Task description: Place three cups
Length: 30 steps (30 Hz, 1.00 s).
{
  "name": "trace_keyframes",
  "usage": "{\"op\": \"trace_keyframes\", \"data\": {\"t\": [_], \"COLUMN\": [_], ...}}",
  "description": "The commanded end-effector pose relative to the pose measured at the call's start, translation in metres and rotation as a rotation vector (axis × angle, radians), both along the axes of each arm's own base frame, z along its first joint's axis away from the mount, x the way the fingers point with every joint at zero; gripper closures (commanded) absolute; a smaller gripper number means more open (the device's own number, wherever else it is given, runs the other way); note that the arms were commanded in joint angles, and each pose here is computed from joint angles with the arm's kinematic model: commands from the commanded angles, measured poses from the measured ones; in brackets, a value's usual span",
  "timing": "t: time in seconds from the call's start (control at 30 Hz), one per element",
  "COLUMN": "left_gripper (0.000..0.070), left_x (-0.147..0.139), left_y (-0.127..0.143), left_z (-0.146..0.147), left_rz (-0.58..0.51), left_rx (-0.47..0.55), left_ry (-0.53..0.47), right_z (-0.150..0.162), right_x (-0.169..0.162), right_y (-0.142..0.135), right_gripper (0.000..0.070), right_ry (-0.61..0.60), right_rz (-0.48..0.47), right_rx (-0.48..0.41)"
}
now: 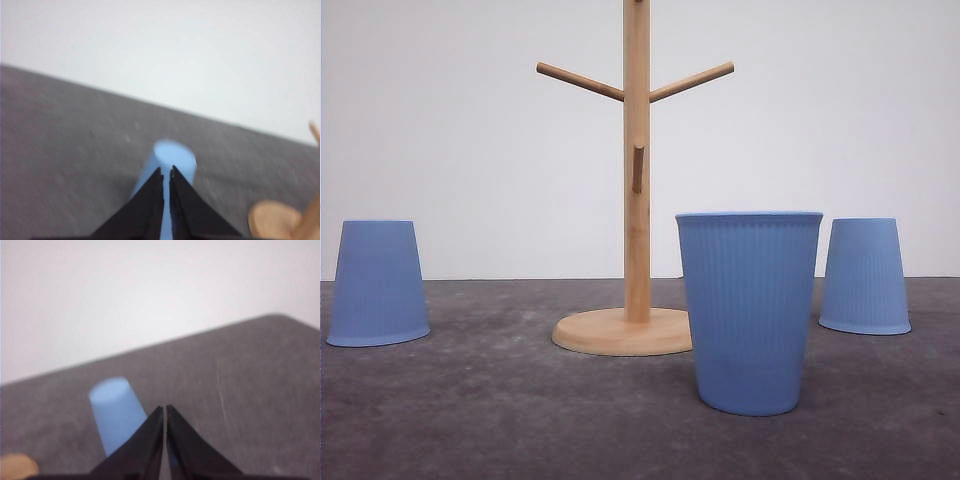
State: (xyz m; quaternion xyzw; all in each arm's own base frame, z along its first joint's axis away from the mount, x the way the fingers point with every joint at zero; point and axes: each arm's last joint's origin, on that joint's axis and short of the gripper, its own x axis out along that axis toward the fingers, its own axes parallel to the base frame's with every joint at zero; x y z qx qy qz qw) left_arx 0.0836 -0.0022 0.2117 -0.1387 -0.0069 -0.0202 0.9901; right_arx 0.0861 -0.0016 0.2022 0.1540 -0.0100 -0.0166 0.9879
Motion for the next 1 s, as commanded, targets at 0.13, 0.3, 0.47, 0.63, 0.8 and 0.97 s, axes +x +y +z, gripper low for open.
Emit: {"op": "trace_keyframes", "data": {"t": [0.13,0.3,0.47,0.63,0.8,0.97], "left_gripper": [0.0697,0.0697,0.0697,0.0697,0.0697,0.0697], "left_x": [-0.015,-0.02,-0.015,-0.006,0.002,0.009], "left_y": [0.001,0.001,0.0,-0.003,-0.01,-0.026], "left_z": [0.054,0.091,0.114,0.12,0.116,0.119], "left_rz": [0.028,0.028,-0.002,-0.103,-0.213,-0.379], "left_rx": [-0.001,0.01,0.016,0.047,0.109,0.287], "left_ry": [0.064,0.207,0.333,0.473,0.557,0.562], "right_z": [0.052,0.09,0.119,0.129,0.125,0.12], "right_x": [-0.017,-0.023,-0.017,0.002,0.017,0.025], "right_y": [0.0,0.0,0.003,0.007,0.017,0.036], "right_gripper": [0.0693,0.0693,0.0693,0.0693,0.0693,0.0693], "right_ry": [0.002,0.074,0.17,0.296,0.352,0.381], "right_rz": [-0.002,0.01,0.118,0.277,0.407,0.542], "right_rx": [0.0,-0.06,-0.125,-0.16,-0.173,-0.286]}}
